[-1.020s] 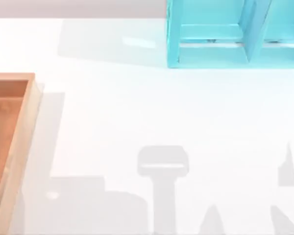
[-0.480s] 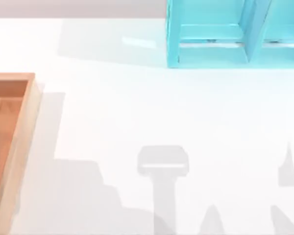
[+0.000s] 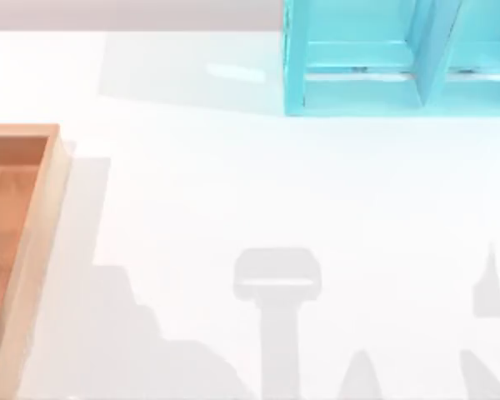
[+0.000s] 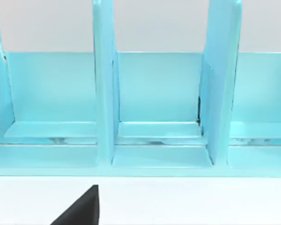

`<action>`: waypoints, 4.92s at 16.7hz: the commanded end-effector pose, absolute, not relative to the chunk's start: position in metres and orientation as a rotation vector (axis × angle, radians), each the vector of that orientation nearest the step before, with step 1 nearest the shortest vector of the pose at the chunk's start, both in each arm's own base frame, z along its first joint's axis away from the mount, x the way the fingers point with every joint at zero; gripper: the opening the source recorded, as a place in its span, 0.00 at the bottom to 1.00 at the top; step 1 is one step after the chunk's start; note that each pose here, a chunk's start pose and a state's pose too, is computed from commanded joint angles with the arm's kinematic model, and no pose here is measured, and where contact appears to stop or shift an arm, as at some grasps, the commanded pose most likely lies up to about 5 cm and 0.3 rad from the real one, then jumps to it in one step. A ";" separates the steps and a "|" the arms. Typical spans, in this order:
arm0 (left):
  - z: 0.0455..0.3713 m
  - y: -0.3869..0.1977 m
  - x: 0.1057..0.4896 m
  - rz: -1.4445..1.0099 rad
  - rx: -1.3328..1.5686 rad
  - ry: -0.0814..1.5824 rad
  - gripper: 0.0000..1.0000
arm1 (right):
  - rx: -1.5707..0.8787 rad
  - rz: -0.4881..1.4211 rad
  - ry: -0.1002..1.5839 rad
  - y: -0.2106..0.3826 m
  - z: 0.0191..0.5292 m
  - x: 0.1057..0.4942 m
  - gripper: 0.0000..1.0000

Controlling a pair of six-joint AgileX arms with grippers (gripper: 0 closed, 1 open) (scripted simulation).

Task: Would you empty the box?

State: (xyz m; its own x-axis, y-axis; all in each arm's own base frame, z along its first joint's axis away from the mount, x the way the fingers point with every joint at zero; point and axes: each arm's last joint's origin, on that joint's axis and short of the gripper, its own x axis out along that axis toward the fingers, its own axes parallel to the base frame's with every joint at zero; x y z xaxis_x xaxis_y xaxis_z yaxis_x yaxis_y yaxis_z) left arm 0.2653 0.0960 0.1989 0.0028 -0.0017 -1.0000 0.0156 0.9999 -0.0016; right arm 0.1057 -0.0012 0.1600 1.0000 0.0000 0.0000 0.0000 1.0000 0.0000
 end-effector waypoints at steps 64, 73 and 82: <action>0.210 -0.130 0.425 -0.014 0.016 1.579 0.00 | 0.000 0.000 0.000 -0.001 0.160 0.106 1.00; 0.181 -0.202 0.427 -0.013 0.013 1.572 0.00 | 0.000 0.000 0.000 -0.001 0.160 0.106 1.00; 0.137 -0.203 0.427 -0.014 0.013 1.568 0.00 | 0.000 0.000 0.000 -0.001 0.160 0.106 1.00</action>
State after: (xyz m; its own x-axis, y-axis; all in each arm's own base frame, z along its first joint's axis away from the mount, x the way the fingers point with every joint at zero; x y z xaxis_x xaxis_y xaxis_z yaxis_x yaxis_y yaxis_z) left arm 0.4272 -0.2034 0.1368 0.0025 -0.0002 -1.0000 0.0172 0.9999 -0.0002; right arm 0.1057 -0.0012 0.1600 1.0000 0.0000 0.0000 0.0000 1.0000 0.0000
